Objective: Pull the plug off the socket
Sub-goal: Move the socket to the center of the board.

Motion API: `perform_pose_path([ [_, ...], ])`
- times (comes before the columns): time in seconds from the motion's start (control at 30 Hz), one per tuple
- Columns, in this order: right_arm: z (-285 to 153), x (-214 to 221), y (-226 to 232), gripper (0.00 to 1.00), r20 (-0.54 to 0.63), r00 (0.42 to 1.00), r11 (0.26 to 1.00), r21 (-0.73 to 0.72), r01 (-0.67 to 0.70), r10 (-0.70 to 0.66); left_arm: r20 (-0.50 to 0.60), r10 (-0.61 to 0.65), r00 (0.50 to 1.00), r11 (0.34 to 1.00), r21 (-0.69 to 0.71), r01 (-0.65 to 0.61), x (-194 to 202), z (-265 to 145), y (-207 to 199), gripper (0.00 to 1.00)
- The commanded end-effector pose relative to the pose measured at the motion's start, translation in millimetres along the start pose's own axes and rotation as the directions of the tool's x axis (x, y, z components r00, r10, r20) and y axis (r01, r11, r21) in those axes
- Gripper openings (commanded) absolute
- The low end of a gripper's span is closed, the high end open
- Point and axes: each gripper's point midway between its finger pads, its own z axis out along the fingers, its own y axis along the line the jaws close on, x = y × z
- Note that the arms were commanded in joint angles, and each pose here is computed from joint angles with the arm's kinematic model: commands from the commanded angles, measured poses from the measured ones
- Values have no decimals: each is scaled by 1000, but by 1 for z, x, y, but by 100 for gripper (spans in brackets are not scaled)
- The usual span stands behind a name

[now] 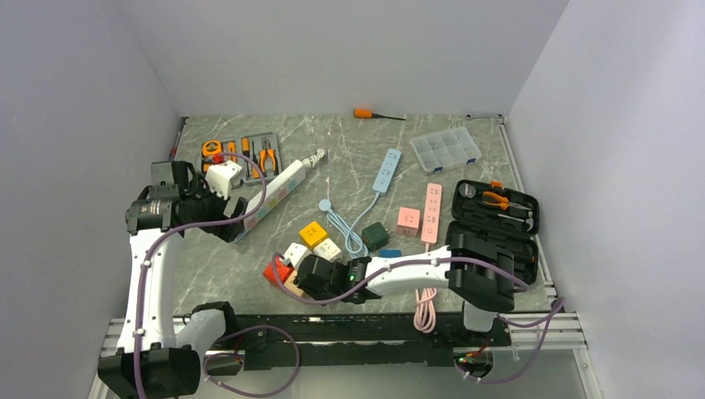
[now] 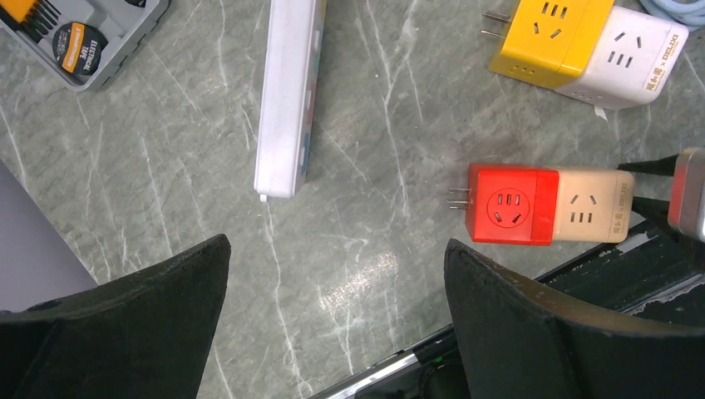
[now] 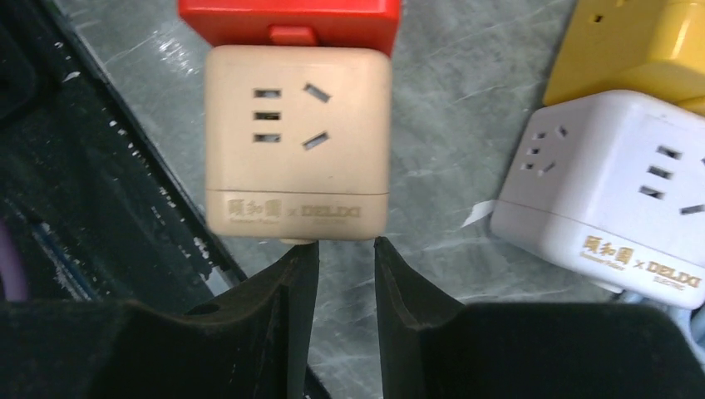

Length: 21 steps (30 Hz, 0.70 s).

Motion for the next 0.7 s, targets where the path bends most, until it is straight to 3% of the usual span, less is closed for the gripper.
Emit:
perform_pose_path([
  [0.0,-4,1,17,33,16,999,998,-51,32,-31,47,22,999,999,-28,-20,-15,-6,7,99],
  [0.47,-8,-69,62,36,142,981,977,-149,153,-132,70,16,997,999,-49,-12,-19,-13,9,99],
  [0.57,-24,-73,51,43,171,974,979,-116,170,-149,68,0,998,999,-54,3,-17,-14,12,99],
  [0.67,-40,-80,36,60,189,966,978,-78,192,-174,61,-15,998,998,-59,19,-12,-12,17,99],
])
